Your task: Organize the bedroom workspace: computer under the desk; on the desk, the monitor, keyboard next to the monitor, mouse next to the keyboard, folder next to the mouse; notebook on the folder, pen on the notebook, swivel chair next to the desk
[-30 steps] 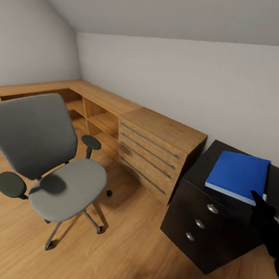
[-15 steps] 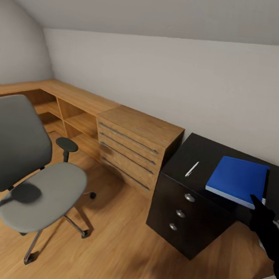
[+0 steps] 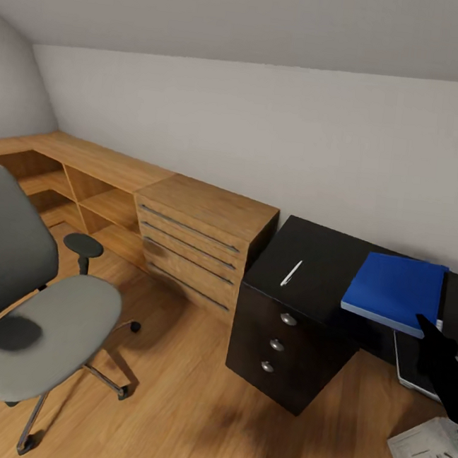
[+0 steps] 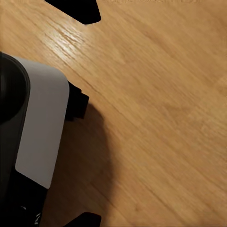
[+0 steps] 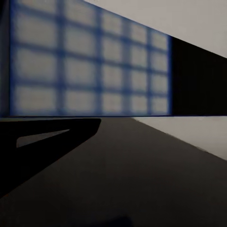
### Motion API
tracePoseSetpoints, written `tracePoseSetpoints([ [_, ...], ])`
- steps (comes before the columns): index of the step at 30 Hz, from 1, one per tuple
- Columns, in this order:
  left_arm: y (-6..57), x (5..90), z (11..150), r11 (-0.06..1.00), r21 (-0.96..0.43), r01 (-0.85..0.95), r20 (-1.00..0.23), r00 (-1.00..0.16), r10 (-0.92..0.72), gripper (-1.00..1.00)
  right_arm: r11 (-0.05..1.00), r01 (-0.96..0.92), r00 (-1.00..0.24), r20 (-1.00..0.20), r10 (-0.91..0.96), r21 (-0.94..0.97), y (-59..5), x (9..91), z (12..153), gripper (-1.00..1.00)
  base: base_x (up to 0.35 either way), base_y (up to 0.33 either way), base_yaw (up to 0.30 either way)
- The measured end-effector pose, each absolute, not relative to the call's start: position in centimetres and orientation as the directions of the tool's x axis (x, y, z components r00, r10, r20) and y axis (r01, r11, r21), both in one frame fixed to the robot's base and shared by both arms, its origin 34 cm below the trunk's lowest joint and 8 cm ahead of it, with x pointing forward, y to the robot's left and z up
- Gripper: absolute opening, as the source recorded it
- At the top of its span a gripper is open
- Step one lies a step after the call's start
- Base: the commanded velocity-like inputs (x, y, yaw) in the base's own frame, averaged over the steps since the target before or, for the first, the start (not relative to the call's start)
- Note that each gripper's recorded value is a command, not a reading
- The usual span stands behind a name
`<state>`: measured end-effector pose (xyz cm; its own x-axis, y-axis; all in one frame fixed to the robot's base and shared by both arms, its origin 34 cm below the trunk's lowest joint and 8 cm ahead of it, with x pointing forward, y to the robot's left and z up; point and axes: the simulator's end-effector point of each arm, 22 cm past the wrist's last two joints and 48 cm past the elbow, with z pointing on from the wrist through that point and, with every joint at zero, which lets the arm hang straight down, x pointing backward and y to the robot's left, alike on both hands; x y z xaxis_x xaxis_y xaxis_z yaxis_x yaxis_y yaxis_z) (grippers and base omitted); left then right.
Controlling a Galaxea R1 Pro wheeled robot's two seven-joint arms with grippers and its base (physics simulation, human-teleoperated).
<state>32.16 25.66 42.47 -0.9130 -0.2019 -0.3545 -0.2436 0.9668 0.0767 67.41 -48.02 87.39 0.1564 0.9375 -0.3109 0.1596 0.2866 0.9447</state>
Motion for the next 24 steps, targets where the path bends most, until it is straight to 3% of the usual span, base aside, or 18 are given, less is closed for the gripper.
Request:
tracePoseSetpoints([
  [6, 25.6, 32.2, 43.5, 0.967, 0.077, -0.243, -0.353, -0.913, -0.202, 1.0, 0.319, 0.15, 0.16, -0.342, 0.926, 0.936, -49.5, 67.4, 89.7, -1.0, 0.0, 0.0, -0.001],
  [19, 25.6, 32.2, 45.7, 0.967, 0.078, -0.243, -0.35, -0.915, -0.202, 1.0, 0.254, 0.099, 0.179, -0.268, 0.947, 0.962, -50.0, 67.4, 93.1, -1.0, 0.0, 0.0, 0.0],
  [24, 25.6, 32.1, 46.5, 0.967, 0.079, -0.243, -0.348, -0.916, -0.201, 1.0, 0.25, 0.105, 0.185, -0.266, 0.946, 0.962, -50.0, 67.4, 93.7, -1.0, 0.0, 0.0, -0.181],
])
